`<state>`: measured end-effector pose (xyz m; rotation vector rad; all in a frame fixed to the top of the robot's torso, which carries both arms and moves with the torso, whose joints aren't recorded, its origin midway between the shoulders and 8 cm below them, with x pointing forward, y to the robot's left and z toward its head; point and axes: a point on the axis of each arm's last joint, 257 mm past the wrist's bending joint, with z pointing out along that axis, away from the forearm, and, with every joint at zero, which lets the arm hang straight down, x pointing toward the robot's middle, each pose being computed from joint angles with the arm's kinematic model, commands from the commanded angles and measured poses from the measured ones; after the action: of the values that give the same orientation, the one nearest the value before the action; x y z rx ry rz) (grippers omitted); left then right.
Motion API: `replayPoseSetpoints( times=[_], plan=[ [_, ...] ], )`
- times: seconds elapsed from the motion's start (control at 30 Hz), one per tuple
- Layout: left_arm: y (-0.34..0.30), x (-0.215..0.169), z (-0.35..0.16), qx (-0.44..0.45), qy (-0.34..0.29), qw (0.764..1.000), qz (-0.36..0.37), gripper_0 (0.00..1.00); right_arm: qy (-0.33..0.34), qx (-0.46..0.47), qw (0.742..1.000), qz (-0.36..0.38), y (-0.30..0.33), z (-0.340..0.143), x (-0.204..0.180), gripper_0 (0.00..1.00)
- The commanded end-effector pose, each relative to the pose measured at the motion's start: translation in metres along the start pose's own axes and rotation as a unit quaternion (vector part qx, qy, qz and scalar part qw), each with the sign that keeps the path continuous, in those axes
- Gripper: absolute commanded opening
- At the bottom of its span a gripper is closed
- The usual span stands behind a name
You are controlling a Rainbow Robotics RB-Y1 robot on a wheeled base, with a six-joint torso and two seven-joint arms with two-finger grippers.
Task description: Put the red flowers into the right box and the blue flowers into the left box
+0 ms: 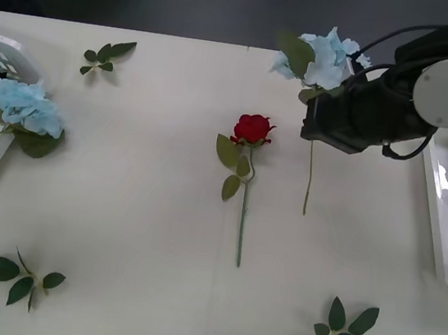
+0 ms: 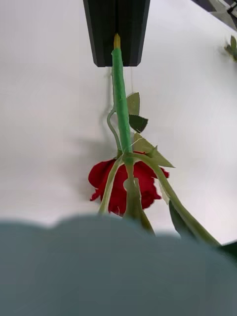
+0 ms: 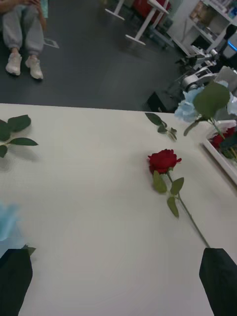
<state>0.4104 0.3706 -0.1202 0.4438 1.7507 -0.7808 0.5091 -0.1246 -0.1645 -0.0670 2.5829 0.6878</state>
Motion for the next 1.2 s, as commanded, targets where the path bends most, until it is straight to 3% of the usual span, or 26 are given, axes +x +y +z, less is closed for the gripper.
replayPoseSetpoints(
  times=[0.03,0.27,0.57,0.9,1.2],
  plan=[
    [-0.021,-0.009,0.003,0.036,0.007,0.996,0.087,1.00,-0.020,-0.029,0.994,-0.102,0.021,-0.034,-0.021,0.00],
    [-0.052,0.002,0.017,0.098,0.004,0.991,0.094,1.00,-0.051,-0.055,0.961,-0.266,0.025,-0.058,-0.037,0.00],
    [-0.086,0.004,0.042,0.164,0.014,0.978,0.126,1.00,-0.138,-0.169,0.902,-0.374,0.056,-0.067,-0.048,0.00],
    [-0.127,0.010,0.086,0.204,0.007,0.966,0.157,1.00,-0.178,-0.368,0.817,-0.406,0.140,-0.112,-0.009,0.00],
    [-0.160,0.017,0.126,0.234,0.003,0.958,0.167,1.00,-0.207,-0.396,0.795,-0.409,0.194,-0.110,-0.002,0.00]
  ],
)
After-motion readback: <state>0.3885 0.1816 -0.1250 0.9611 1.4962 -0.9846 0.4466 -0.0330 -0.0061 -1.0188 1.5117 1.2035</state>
